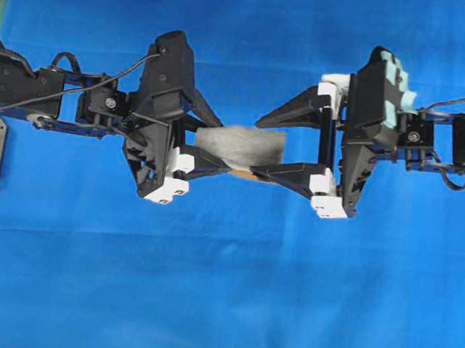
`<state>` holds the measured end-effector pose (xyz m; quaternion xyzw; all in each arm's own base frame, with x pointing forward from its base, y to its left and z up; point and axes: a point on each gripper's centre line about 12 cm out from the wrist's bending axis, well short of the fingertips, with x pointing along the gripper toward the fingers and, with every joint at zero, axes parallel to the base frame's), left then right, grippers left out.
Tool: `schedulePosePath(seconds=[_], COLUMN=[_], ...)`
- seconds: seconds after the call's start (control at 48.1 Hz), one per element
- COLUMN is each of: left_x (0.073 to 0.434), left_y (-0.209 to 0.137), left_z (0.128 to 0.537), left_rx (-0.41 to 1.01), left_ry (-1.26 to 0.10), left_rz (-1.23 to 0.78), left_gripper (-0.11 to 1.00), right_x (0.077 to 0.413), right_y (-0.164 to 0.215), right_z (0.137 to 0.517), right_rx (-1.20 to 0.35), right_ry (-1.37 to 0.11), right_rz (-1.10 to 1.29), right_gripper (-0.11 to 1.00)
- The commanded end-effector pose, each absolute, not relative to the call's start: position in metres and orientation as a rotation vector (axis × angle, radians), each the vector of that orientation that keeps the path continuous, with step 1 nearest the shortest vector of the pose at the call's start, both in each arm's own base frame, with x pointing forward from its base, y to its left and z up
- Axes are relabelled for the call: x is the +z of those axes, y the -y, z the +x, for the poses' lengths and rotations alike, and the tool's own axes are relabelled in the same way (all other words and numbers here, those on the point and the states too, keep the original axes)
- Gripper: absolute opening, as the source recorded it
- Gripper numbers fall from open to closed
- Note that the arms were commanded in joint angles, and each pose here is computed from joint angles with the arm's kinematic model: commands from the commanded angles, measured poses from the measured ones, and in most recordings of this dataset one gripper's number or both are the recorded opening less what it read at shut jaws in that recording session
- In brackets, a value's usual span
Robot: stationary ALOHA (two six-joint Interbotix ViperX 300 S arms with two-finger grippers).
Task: Hand over the sponge with the left arm and wipe it with the right arm.
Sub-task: 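Advance the open right gripper to the sponge and close on it, then open the left gripper and pull it back, leaving sponge in right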
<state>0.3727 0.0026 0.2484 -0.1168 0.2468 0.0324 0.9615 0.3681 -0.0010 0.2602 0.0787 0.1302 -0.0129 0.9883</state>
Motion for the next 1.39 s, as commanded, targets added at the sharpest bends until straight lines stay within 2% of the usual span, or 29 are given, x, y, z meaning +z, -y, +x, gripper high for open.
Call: schedulePosePath(seconds=[0.0, 0.208, 0.499, 0.811, 0.873, 0.977, 1.04, 1.289, 1.31, 1.372], left_x=[0.255, 0.255, 0.255, 0.255, 0.256, 0.256, 0.255, 0.256, 0.256, 0.255], left_y=[-0.003, -0.003, -0.004, -0.004, -0.004, -0.004, -0.004, -0.004, -0.004, -0.004], left_z=[0.373, 0.373, 0.373, 0.373, 0.374, 0.374, 0.374, 0.372, 0.371, 0.368], left_rx=[0.065, 0.065, 0.067, 0.066, 0.065, 0.065, 0.066, 0.064, 0.064, 0.061], left_ry=[-0.480, -0.480, -0.478, -0.477, -0.474, -0.474, -0.478, -0.475, -0.475, -0.476], left_rz=[-0.236, -0.236, -0.235, -0.230, -0.229, -0.229, -0.229, -0.224, -0.223, -0.211], left_gripper=[0.47, 0.47, 0.44, 0.43, 0.43, 0.43, 0.43, 0.41, 0.43, 0.61], right_x=[0.273, 0.265, 0.237, 0.237, 0.238, 0.237, 0.238, 0.238, 0.238, 0.238], right_y=[0.002, 0.004, 0.004, 0.006, 0.006, 0.006, 0.006, 0.006, 0.006, 0.006], right_z=[0.372, 0.375, 0.389, 0.392, 0.392, 0.391, 0.391, 0.390, 0.390, 0.387], right_rx=[-0.025, -0.034, -0.051, -0.053, -0.050, -0.049, -0.045, -0.046, -0.046, -0.046], right_ry=[-0.229, -0.253, -0.403, -0.409, -0.407, -0.411, -0.409, -0.411, -0.412, -0.414], right_rz=[0.160, 0.162, 0.184, 0.167, 0.161, 0.149, 0.143, 0.140, 0.140, 0.143], right_gripper=[0.75, 0.75, 0.75, 0.74, 0.69, 0.52, 0.45, 0.40, 0.39, 0.38])
